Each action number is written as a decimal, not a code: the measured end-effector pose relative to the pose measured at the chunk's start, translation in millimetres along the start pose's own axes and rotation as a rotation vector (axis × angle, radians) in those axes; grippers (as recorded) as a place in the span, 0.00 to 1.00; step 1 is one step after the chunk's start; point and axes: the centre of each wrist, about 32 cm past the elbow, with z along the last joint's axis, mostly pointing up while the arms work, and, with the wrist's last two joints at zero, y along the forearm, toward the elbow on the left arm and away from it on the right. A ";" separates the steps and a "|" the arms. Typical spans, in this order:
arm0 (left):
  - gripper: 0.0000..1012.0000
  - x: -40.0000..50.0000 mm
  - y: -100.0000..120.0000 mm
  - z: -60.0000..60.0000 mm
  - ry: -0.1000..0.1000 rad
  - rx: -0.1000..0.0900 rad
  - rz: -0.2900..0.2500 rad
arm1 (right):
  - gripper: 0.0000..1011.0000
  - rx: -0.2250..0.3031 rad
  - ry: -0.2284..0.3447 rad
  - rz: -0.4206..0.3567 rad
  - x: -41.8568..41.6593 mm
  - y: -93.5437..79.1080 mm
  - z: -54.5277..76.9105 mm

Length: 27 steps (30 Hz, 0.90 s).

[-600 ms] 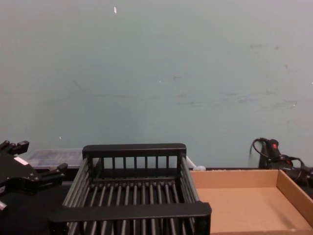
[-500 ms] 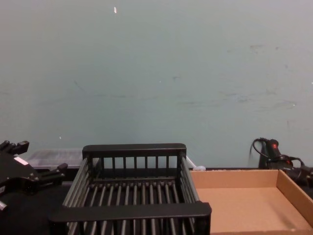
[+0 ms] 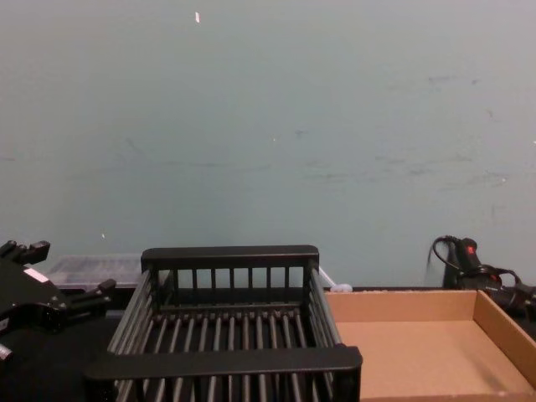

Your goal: Pick up the white tape and place it into the black box , Pick up the silver tape and place it into the brown box.

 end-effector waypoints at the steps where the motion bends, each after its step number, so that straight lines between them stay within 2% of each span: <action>1: 0.99 0.0 0.0 0.0 0.000 0.000 0.000 | 0.99 0.000 0.000 0.000 0.0 0.0 0.0; 23: 0.99 0.0 0.0 0.0 0.000 0.000 0.000 | 0.99 0.000 0.001 0.000 0.4 0.2 0.5; 27: 0.99 0.0 0.0 0.0 0.000 0.000 0.000 | 0.99 -0.030 0.025 0.009 2.1 -0.2 6.0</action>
